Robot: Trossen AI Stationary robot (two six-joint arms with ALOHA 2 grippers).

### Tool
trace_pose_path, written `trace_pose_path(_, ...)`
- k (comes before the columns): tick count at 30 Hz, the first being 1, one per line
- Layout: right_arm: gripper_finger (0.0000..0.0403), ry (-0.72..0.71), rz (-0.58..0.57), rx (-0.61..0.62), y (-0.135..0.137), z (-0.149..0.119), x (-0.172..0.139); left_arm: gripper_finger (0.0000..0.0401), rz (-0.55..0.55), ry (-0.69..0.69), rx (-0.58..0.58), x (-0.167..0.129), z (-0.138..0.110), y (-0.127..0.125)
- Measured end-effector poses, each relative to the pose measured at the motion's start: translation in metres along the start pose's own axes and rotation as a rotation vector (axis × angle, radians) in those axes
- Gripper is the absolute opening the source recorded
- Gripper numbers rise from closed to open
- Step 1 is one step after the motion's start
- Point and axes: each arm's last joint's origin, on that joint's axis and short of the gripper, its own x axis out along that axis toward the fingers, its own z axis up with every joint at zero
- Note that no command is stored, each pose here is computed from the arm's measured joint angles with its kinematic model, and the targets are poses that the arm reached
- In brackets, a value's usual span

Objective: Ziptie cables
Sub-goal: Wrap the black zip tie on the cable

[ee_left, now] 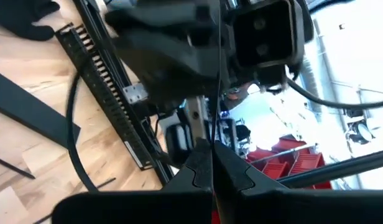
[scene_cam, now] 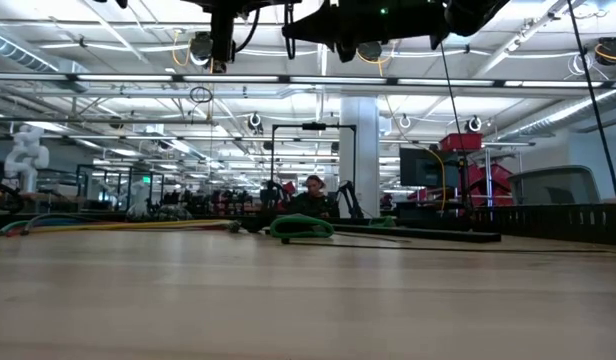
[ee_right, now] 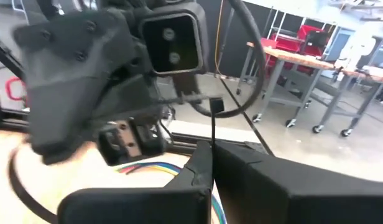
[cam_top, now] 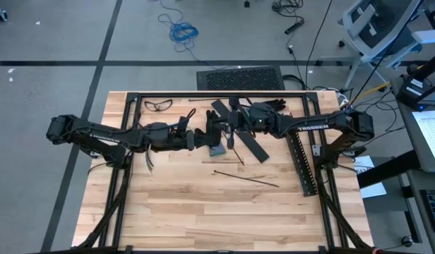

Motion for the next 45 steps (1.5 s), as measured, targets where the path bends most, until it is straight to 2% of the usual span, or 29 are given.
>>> trace_pose_path(6, 0.0000, 0.003, -0.009, -0.022, -0.003, -0.001, 0.000, 0.0000, -0.010, -0.003, -0.052, 0.000, 0.000, -0.001)
trace_pose_path(13, 0.0000, 0.002, -0.016, -0.045, -0.003, 0.000, 0.000, 0.0000, -0.015, -0.005, -0.055, 0.000, 0.000, -0.002)
trace_pose_path(20, 0.0000, -0.027, -0.060, -0.041, -0.011, 0.006, -0.005, 0.0000, 0.066, -0.007, -0.031, -0.001, -0.001, 0.005)
trace_pose_path(23, 0.0000, -0.039, -0.058, -0.039, -0.012, 0.010, -0.008, 0.0000, 0.049, -0.032, 0.010, -0.003, 0.004, 0.003)
trace_pose_path(28, 0.0000, -0.046, -0.026, -0.013, -0.008, 0.012, -0.008, 0.0000, 0.001, -0.056, 0.005, -0.005, 0.014, -0.001)
trace_pose_path(36, 0.0000, -0.022, -0.028, -0.008, -0.010, 0.009, -0.008, 0.0000, -0.091, -0.003, -0.036, -0.005, 0.015, -0.008)
trace_pose_path(45, 0.0000, -0.032, -0.024, 0.006, -0.010, 0.009, -0.008, 0.0000, -0.104, 0.133, -0.056, -0.001, 0.007, -0.004)
